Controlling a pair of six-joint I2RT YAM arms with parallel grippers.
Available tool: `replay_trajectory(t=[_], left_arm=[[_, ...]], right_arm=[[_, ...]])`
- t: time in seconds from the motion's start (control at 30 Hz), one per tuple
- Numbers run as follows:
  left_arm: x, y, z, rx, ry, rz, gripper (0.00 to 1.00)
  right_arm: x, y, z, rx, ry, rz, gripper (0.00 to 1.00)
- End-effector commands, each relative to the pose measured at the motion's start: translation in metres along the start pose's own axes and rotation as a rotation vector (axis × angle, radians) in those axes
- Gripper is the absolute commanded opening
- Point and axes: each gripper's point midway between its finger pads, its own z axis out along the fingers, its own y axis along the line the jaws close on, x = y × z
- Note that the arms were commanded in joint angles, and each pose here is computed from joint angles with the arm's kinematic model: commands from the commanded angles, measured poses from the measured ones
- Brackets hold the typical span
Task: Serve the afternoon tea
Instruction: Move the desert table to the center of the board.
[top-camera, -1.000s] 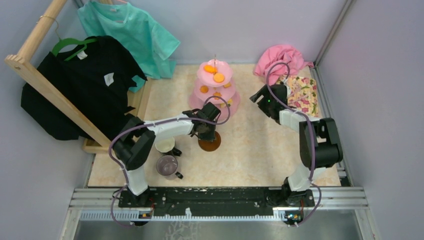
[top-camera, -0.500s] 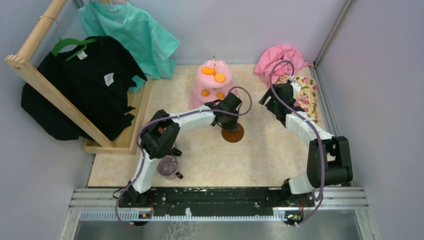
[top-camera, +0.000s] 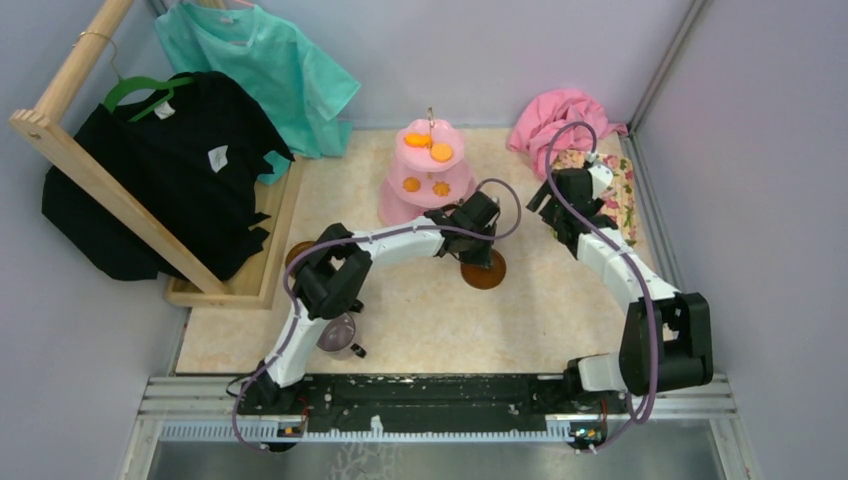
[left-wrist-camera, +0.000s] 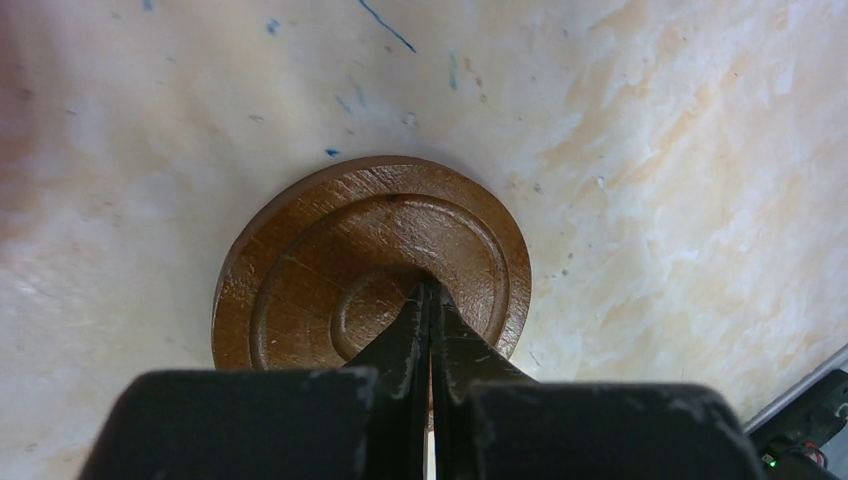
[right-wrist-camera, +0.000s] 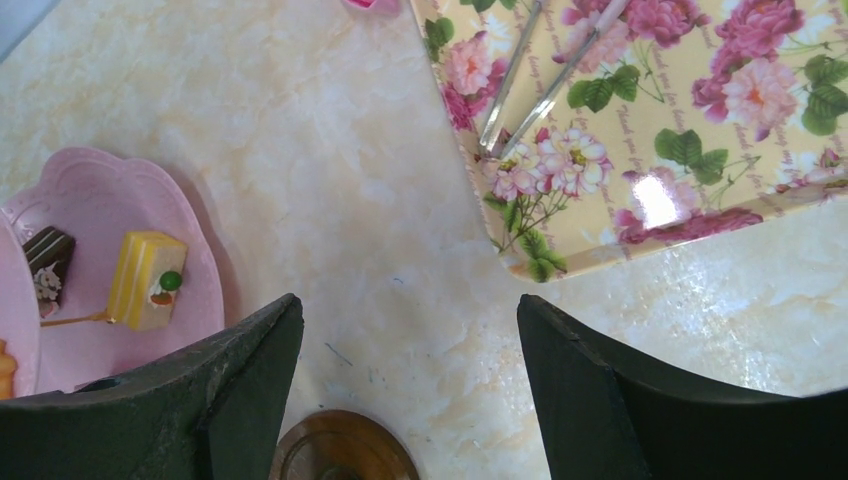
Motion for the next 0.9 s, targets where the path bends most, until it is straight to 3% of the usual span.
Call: replay_trajectory(t=[0.0,0.2,0.43,0.57,0.7,0.87], left_arm=[[0.037,-0.007,0.002,0.009,0.081,0.024,0.0],[0.038,-0.017,-0.001,0.045,0.08,0.035,0.01],[-0.003,-0.024,-0.021,0.012,-0.045,0.082,0.28],[-0.031,-0.029,-0.037,-0.008,-0.115,0.085,0.37],[-0.07,-0.038,-0.071,-0.028,-0.227,0.077,0.44],[-0.121,-0.021,-0.148,-0.134,-0.441,0.011,0.53]], right_arm=[[-0.031,0.005,-0.014,-0.001,-0.086,0.006,0.79],[-0.034,0.006,-0.018,-0.007,-0.092,0.01,0.79],[-0.041,0.011,-0.025,-0.035,-0.108,0.005,0.79],[-0.049,0.015,-0.031,-0.053,-0.126,0.002,0.79],[-0.055,0.018,-0.038,-0.071,-0.138,-0.002,0.79],[-0.061,0.023,-0.046,-0.097,-0.149,-0.007,0.79]])
